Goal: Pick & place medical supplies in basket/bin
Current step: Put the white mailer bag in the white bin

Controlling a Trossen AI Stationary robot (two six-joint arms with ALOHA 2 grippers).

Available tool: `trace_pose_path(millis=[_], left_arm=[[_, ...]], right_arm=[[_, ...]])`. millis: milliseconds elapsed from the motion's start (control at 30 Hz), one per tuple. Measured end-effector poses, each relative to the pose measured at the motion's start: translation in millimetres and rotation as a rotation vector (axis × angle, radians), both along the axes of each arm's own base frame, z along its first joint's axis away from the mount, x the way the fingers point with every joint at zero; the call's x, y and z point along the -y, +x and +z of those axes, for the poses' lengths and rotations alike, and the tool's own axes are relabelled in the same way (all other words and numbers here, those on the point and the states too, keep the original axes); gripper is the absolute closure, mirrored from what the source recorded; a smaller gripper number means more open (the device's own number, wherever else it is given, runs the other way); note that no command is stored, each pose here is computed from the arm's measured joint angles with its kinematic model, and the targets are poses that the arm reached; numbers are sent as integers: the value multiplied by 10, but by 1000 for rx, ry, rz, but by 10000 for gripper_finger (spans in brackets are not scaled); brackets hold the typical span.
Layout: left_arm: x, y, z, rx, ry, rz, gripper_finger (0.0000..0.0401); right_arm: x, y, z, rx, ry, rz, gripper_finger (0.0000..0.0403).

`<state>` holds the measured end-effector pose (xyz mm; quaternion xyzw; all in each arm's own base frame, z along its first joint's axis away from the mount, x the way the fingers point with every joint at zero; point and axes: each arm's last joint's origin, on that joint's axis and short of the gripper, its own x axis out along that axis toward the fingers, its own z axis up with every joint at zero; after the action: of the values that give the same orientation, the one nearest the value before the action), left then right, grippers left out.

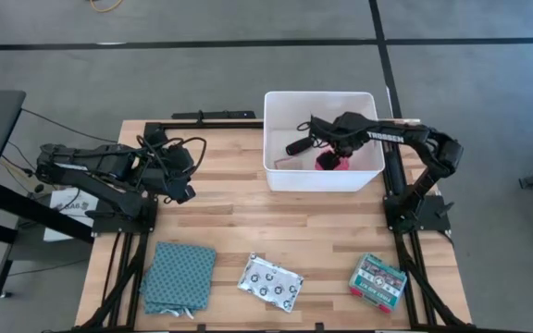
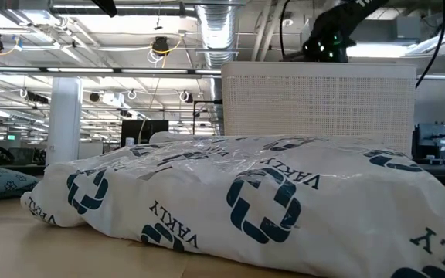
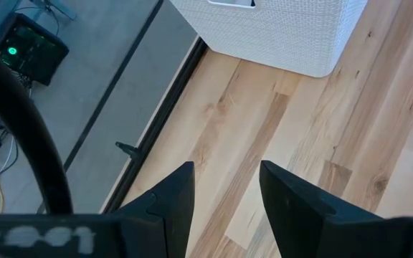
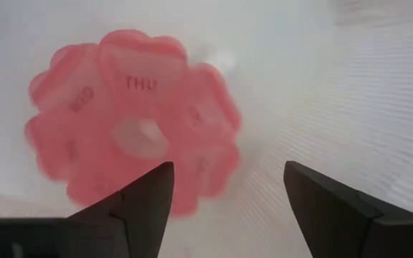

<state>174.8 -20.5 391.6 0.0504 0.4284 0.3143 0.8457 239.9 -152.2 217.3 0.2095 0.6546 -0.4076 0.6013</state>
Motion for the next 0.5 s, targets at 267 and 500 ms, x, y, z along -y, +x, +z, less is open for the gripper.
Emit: trace_pose_path(millis=[267,500], left_arm=[[0,0,0,0,0,0,253],[0,0,0,-1,1,0,253]], right_arm=[[5,84,771,28,-22,-11,143],[-197,229,1599,266,-139,36,143]])
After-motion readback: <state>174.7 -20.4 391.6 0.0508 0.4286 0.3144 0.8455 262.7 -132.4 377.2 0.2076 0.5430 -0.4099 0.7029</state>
